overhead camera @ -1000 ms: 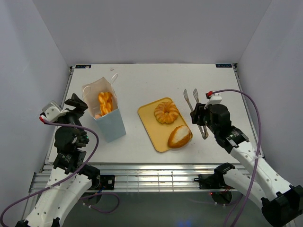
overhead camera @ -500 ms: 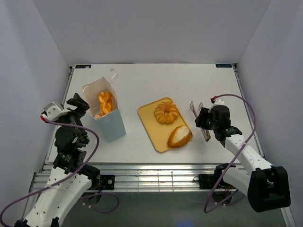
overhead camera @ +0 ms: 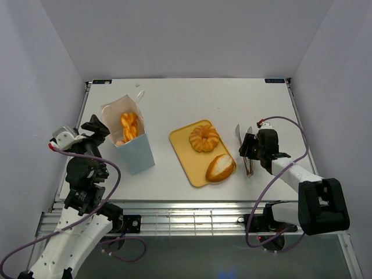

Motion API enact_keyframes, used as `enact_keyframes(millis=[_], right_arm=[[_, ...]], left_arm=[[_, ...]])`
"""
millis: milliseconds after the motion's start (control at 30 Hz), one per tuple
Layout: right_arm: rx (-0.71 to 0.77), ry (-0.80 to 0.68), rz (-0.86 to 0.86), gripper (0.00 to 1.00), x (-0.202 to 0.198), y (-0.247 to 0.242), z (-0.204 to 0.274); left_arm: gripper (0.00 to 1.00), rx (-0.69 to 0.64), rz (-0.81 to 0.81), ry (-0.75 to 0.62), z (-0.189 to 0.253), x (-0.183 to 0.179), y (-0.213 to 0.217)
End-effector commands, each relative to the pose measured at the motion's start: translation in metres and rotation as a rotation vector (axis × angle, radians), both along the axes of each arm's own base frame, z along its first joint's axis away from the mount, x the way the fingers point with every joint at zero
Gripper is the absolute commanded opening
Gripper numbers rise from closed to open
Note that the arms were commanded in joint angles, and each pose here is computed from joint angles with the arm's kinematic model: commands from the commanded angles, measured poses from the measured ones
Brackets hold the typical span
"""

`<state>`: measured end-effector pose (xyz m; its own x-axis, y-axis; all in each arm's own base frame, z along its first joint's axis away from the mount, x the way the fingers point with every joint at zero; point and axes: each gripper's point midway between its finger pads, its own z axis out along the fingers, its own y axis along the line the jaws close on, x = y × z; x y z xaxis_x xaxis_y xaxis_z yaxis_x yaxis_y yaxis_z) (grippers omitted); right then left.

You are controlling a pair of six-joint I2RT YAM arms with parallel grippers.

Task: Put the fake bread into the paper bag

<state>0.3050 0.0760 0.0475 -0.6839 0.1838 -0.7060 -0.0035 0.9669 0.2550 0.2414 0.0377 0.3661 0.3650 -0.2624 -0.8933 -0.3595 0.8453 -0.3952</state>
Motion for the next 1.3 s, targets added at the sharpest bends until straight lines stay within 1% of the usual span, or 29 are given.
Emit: enact_keyframes(millis=[0,300,433,633,900,933,1100,1267], right_arm=[[0.001,-0.060,-0.009,0.61,0.015,-0.002,0.005],[-0.007,-0.001,0.007,0.64,0.013,0.000,-0.013],[-0.018,0.020,0.016,0.68,0.011,-0.001,-0.018],[-0.045,0.043,0.017,0.71,0.011,-0.002,-0.022],[-0.193,0.125,0.028,0.76,0.011,-0.002,-0.031],[-0.203,0.120,0.030,0.77,0.014,-0.001,-0.030],[-0.246,0.186,0.037,0.77,0.006,-0.003,-0.041],[-0.290,0.208,0.045,0.80,0.008,-0.001,-0.043]], left_arm=[[0.89,-0.010,-0.026,-0.030,0.014,-0.004,-0.002],[0.89,-0.008,-0.034,-0.028,0.014,-0.003,-0.004],[0.89,-0.007,-0.037,-0.026,0.013,-0.002,-0.004],[0.88,-0.007,-0.038,-0.025,0.013,-0.002,-0.005],[0.88,-0.006,-0.039,-0.027,0.013,-0.002,-0.005],[0.88,-0.005,-0.039,-0.026,0.013,-0.002,-0.005],[0.88,-0.003,-0.042,-0.026,0.013,-0.002,-0.005],[0.88,-0.003,-0.038,-0.028,0.013,-0.003,-0.005]])
